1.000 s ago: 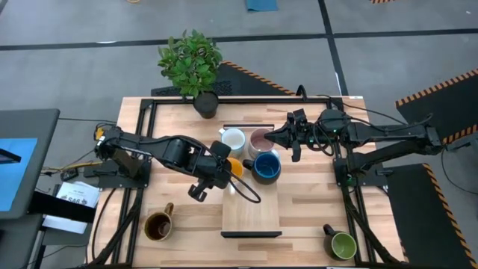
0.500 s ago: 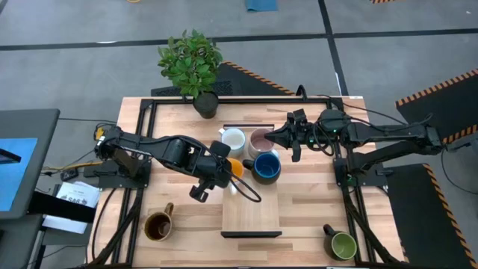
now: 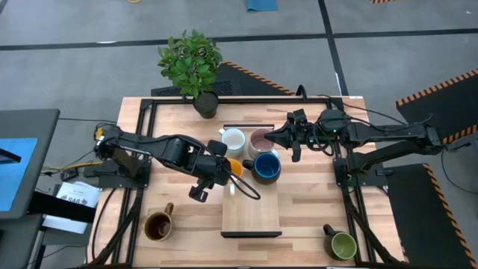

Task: Place coffee mugs
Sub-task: Put the yellow mug on the shelf

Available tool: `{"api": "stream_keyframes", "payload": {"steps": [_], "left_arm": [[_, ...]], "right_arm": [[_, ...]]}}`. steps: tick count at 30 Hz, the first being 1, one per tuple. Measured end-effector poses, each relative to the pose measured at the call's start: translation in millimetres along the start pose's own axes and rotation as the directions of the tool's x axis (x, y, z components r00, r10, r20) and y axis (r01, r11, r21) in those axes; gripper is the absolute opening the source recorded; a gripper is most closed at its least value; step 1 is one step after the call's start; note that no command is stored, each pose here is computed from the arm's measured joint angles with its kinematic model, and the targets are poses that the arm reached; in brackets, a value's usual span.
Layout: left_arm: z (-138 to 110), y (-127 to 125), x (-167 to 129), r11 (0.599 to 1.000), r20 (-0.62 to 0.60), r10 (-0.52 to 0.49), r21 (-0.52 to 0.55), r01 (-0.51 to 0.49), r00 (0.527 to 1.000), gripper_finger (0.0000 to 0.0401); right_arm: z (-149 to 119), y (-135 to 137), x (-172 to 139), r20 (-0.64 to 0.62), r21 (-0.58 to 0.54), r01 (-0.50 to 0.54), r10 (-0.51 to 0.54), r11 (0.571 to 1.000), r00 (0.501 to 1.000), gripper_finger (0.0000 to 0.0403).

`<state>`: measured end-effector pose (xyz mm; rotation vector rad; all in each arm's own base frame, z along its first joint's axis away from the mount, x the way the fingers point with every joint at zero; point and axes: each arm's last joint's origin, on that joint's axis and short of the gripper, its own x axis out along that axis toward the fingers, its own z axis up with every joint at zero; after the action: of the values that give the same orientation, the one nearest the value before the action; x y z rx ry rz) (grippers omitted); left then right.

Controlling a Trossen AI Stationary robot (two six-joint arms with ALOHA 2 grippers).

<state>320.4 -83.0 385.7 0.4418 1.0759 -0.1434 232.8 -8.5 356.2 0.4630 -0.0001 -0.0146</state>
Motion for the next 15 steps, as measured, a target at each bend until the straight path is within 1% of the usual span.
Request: {"api": "stream_keyframes", "payload": {"steps": [6, 9, 12, 15], "left_arm": [[-7, 6, -29, 0.997, 0.062, 0.044, -0.066, -0.04, 0.997, 0.0119], [-13, 9, -44, 0.989, 0.1, 0.055, -0.142, -0.04, 0.993, 0.0114], [-23, 9, -54, 0.97, 0.133, 0.061, -0.241, -0.027, 0.989, 0.0086], [-34, 1, -54, 0.941, 0.19, 0.074, -0.339, -0.005, 0.979, 0.003]], "right_arm": [[-1, 0, 0, -0.01, 0.0, 0.005, -0.005, 1.0, 1.0, 0.004], [-1, -1, 0, -0.014, 0.0, 0.007, -0.007, 1.0, 1.0, 0.004], [-2, -1, 0, -0.021, 0.0, 0.01, -0.01, 1.0, 1.0, 0.004], [-2, -1, 0, -0.026, 0.001, 0.013, -0.013, 1.0, 1.0, 0.004]]}}
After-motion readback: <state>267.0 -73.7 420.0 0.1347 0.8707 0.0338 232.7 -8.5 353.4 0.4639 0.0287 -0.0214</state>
